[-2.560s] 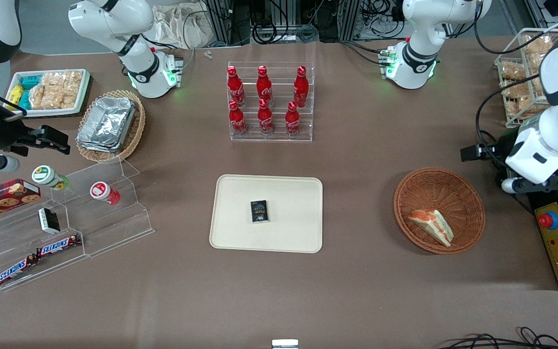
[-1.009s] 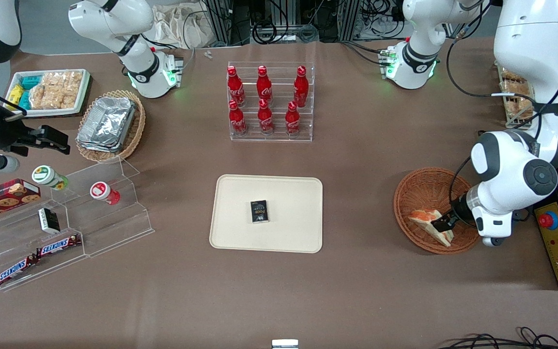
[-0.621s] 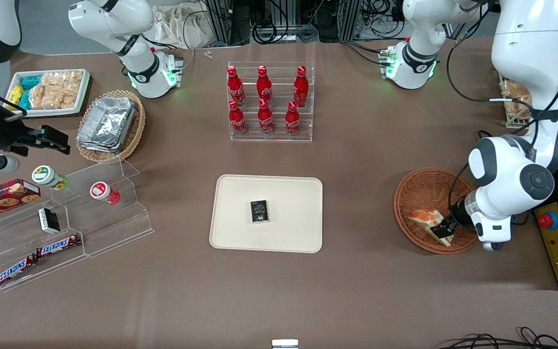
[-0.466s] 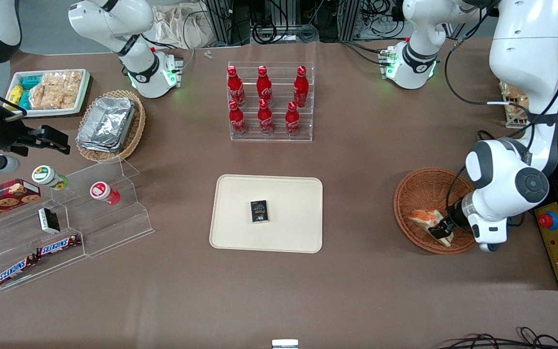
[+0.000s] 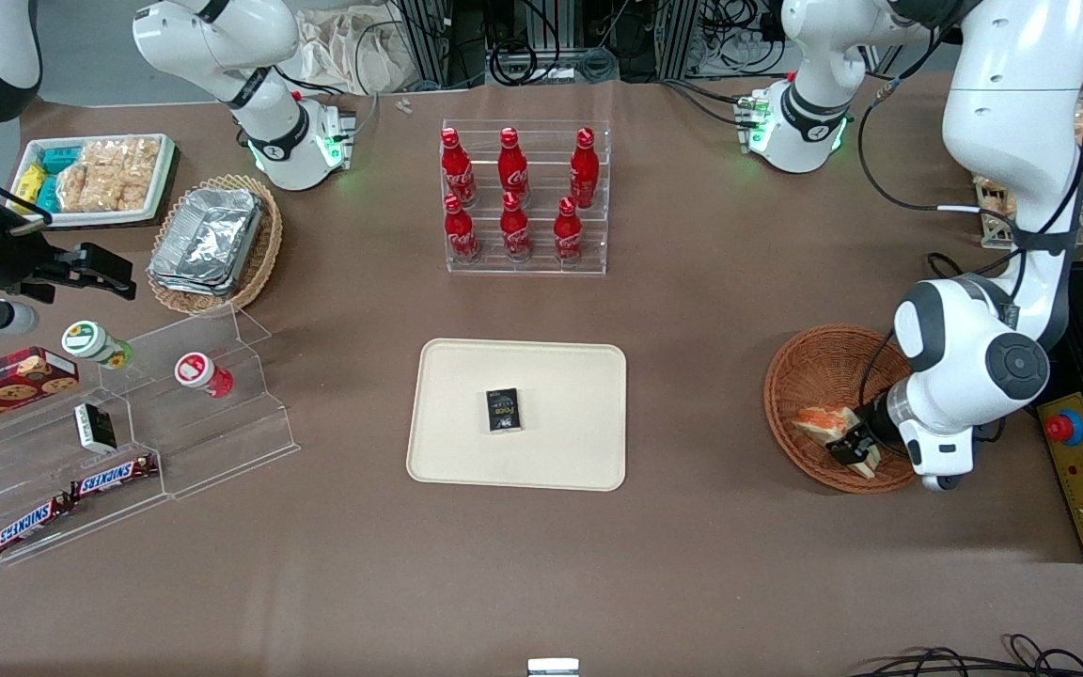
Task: Place sandwich from basket to tray
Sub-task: 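Close the left gripper on the sandwich's crust edge, then lift the sandwich up out of the basket with the left gripper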
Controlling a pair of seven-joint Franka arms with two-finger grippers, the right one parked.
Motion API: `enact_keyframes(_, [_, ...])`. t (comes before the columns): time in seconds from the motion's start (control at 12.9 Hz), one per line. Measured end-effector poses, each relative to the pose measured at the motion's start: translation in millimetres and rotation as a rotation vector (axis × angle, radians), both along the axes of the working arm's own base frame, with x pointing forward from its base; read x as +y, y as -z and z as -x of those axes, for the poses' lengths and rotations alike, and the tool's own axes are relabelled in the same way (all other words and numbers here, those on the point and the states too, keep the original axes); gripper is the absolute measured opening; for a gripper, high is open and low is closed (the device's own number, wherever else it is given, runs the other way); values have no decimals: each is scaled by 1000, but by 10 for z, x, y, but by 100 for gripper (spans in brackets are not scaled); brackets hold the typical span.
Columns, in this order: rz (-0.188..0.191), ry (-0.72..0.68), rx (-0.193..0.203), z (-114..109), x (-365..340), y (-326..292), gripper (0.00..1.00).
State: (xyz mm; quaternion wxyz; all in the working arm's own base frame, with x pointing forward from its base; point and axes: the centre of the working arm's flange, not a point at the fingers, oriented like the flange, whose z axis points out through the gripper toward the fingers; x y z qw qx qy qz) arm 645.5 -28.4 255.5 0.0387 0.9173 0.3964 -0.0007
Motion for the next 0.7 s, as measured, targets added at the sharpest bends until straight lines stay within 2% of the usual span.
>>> enact_keyframes(0.16, [1, 3, -1, -16, -11, -85, 54])
enact_keyframes(0.31, [7, 15, 36, 3, -39, -370, 33])
enact_keyframes(0.47, [15, 37, 77, 57, -61, -952, 26])
enact_keyframes(0.7, [27, 151, 124, 270, -71, -1947, 26])
